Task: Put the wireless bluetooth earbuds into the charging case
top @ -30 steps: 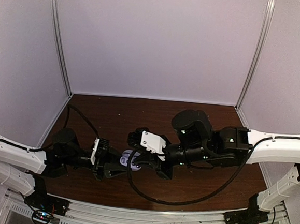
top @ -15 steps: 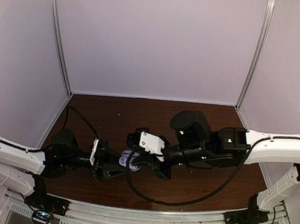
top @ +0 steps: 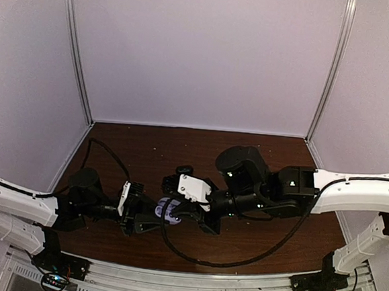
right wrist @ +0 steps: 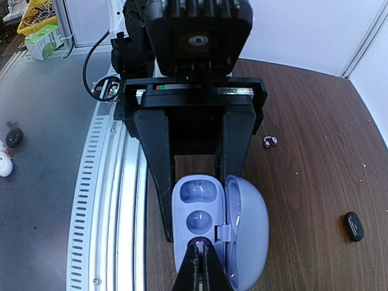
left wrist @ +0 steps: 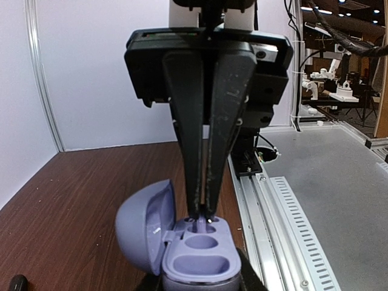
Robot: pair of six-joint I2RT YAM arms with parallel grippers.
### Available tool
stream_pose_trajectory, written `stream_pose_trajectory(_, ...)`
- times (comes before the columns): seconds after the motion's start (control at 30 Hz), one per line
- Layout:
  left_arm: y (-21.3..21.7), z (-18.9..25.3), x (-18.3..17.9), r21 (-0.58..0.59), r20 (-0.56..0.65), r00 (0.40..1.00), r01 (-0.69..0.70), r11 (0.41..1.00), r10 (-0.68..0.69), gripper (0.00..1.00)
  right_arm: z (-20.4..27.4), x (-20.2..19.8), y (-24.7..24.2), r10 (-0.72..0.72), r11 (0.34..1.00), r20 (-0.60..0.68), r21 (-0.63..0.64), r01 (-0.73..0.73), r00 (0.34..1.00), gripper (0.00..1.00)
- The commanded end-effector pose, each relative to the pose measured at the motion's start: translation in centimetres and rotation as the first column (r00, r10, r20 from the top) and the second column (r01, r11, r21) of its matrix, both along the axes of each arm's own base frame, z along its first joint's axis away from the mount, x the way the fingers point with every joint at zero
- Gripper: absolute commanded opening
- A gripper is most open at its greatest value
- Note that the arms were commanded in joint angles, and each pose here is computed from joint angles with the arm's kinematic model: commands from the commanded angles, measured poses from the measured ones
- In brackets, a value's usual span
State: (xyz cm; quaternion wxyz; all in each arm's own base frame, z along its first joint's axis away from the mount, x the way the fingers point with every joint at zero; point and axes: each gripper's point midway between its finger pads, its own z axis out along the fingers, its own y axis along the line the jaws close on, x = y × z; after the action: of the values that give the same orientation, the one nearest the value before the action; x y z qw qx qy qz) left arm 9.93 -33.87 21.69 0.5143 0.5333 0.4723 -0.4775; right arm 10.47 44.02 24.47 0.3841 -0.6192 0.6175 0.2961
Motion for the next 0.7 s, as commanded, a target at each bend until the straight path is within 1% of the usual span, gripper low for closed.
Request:
stream_pose_trajectory(0.0, 0.2, 6.0, -0.5, -0.184, 0.126, 0.992, 0.021, 0.983, 0.003, 0.00, -3.5, -0.2, -0.3, 0.009, 0.995, -0.028, -0.100, -0.012, 1.000, 0.00)
stream_pose_trajectory(0.1, 0.2, 6.0, -0.3, -0.184, 0.116, 0.993, 0.012, 0.983, 0.009, 0.00, -3.2, -0.2, -0.3, 0.006, 0.996, -0.026, -0.094, -0.008, 1.000, 0.00)
stream_pose_trajectory(0.13, 0.2, 5.8, -0.2, -0.181, 0.112, 0.994, 0.007, 0.983, 0.014, 0.00, -2.8, -0.1, -0.3, 0.002, 0.997, -0.021, -0.083, -0.003, 1.000, 0.03)
stream_pose_trajectory(0.17, 0.2, 5.5, -0.1, -0.176, 0.107, 0.994, -0.001, 0.984, 0.020, 0.00, -2.3, 0.0, -0.3, -0.005, 0.997, -0.017, -0.072, 0.003, 1.000, 0.08)
stream_pose_trajectory(0.3, 0.3, 4.7, 0.4, -0.164, 0.091, 0.995, -0.032, 0.986, 0.047, 0.00, 0.2, 1.1, -0.5, -0.061, 0.997, 0.027, -0.035, 0.062, 0.998, 0.18)
stream_pose_trajectory(0.37, 0.4, 4.5, 0.8, -0.159, 0.085, 0.994, -0.056, 0.986, 0.070, 0.00, 2.1, 1.5, -0.5, -0.079, 0.997, 0.047, 0.005, 0.079, 0.996, 0.20)
stream_pose_trajectory(0.47, 0.6, 4.3, 1.2, -0.153, 0.081, 0.992, -0.080, 0.985, 0.094, 0.00, 5.6, 1.8, -0.8, -0.105, 0.990, 0.074, 0.099, 0.098, 0.992, 0.27)
stream_pose_trajectory(0.5, 0.6, 4.2, 1.3, -0.149, 0.078, 0.992, -0.086, 0.985, 0.098, 0.00, 6.7, 1.8, -1.0, -0.108, 0.986, 0.081, 0.132, 0.097, 0.991, 0.31)
stream_pose_trajectory(0.6, 0.7, 4.0, 1.8, -0.144, 0.069, 0.990, -0.112, 0.983, 0.123, 0.00, 10.0, 1.3, -1.6, -0.102, 0.971, 0.103, 0.225, 0.077, 0.989, 0.46)
stream_pose_trajectory(0.67, 0.7, 4.0, 2.7, -0.141, 0.049, 0.985, -0.156, 0.978, 0.164, 0.00, 11.4, 1.1, -2.0, -0.097, 0.960, 0.113, 0.274, 0.063, 0.989, 0.55)
